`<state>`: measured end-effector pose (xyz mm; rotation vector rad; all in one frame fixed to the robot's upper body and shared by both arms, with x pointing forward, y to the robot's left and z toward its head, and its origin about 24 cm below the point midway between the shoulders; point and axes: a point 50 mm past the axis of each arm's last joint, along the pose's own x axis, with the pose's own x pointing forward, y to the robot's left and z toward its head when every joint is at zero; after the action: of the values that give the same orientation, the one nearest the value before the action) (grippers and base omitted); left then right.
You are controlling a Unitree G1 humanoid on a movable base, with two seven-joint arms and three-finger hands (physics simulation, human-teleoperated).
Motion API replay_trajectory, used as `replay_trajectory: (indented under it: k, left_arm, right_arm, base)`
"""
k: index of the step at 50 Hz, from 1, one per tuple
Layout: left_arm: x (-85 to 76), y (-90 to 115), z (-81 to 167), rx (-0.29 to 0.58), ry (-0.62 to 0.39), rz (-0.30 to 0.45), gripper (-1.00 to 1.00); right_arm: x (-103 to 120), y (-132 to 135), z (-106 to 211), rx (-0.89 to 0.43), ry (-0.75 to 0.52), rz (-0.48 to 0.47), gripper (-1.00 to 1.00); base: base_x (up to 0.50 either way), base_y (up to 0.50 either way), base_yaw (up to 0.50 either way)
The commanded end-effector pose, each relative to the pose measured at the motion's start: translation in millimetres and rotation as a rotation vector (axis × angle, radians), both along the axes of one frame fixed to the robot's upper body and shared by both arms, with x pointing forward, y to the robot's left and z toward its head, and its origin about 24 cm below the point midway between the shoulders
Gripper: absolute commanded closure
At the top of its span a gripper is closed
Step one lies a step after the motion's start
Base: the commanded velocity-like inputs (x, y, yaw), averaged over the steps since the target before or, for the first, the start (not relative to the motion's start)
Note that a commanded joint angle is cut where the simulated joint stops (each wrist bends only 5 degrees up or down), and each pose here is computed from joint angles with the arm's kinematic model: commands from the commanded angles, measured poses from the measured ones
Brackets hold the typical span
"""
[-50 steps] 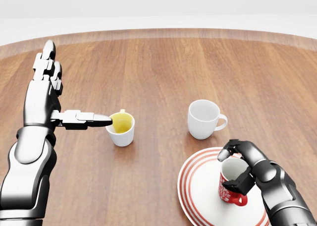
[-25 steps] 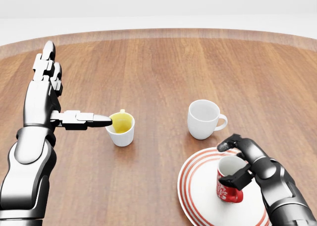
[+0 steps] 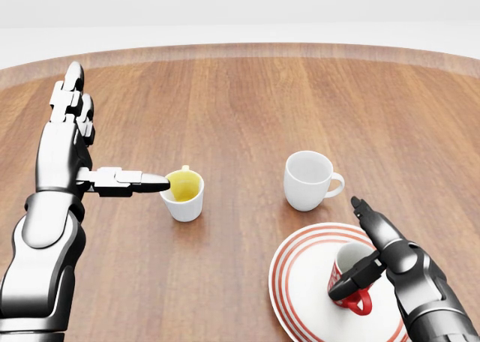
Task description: Pick up the red mug and put it on the plate
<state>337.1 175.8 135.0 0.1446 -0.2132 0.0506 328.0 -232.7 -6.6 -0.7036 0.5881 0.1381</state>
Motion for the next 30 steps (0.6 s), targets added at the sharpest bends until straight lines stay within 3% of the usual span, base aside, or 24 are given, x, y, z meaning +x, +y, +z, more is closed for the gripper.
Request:
replay_trajectory:
  k: [1, 13, 23, 30]
  left_arm:
    - [-0.1, -1, 1, 0.002, -0.004, -0.002, -1.00]
    - [-0.1, 0, 3, 0.005, -0.012, -0.003, -1.00]
    - [-2.7, -2, 14, 0.008, -0.057, -0.010, -1.00]
    - [-4.8, -3, 22, 0.012, -0.092, -0.017, -1.00]
  right_arm:
    - [1, 2, 2, -0.003, -0.010, 0.014, -1.00]
    - [10, 9, 30, -0.012, -0.117, 0.098, -1.00]
    - [15, 23, 110, -0.095, -0.346, 0.300, -1.00]
    - [14, 23, 154, -0.170, -0.439, 0.367, -1.00]
  base:
    - [0.00, 0.00, 0.00]
    - [0.00, 0.00, 0.00]
    - [0.00, 0.00, 0.00]
    - [0.00, 0.00, 0.00]
